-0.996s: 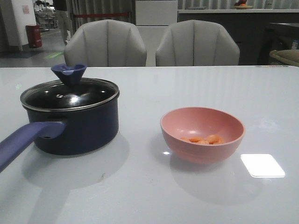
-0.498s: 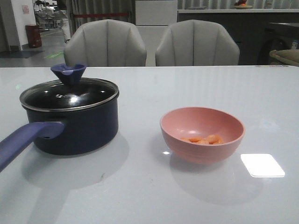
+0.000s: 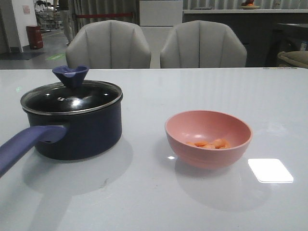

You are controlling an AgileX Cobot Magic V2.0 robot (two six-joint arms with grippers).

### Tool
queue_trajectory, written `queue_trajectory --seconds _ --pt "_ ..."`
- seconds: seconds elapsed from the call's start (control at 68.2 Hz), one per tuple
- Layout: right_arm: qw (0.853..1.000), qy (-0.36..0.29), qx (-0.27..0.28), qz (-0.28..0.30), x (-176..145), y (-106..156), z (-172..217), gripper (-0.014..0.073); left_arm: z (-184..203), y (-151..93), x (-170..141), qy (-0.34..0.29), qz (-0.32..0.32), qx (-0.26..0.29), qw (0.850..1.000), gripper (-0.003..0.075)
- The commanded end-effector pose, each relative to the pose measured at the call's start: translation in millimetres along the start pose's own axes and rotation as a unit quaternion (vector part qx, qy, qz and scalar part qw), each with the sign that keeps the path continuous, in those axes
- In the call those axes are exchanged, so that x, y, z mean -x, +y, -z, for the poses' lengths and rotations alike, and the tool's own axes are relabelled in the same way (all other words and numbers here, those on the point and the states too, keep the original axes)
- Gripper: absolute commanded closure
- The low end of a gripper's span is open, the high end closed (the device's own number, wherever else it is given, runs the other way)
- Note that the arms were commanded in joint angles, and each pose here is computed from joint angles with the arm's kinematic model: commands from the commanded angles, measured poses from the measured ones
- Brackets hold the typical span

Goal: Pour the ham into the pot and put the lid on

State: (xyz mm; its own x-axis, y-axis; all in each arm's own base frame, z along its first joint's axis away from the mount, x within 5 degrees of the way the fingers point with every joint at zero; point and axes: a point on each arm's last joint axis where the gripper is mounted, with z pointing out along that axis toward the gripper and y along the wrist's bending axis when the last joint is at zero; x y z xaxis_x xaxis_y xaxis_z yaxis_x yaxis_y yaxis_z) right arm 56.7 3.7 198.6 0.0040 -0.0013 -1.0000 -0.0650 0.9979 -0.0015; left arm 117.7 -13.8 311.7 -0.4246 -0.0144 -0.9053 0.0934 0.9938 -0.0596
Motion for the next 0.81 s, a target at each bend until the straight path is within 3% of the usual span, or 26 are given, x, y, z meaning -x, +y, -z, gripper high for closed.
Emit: queue_trajectory --seconds 0.0,0.366,0.791 --pt "0.998 -0.055 -0.003 0.007 10.5 -0.2 2.3 0.0449 -10.5 -8.2 34.8 0.004 -0.001 -0.021 1.000 0.0062" --pt "0.998 -0.055 -0.003 0.007 10.5 -0.2 2.3 0.0449 -100.4 -40.0 91.4 0.110 0.005 -0.066 0.992 0.0062" --pt "0.998 -0.055 -0.003 0.007 10.5 -0.2 2.3 0.0449 -188.1 -101.5 111.7 0.219 -0.030 -0.104 0.970 0.0062"
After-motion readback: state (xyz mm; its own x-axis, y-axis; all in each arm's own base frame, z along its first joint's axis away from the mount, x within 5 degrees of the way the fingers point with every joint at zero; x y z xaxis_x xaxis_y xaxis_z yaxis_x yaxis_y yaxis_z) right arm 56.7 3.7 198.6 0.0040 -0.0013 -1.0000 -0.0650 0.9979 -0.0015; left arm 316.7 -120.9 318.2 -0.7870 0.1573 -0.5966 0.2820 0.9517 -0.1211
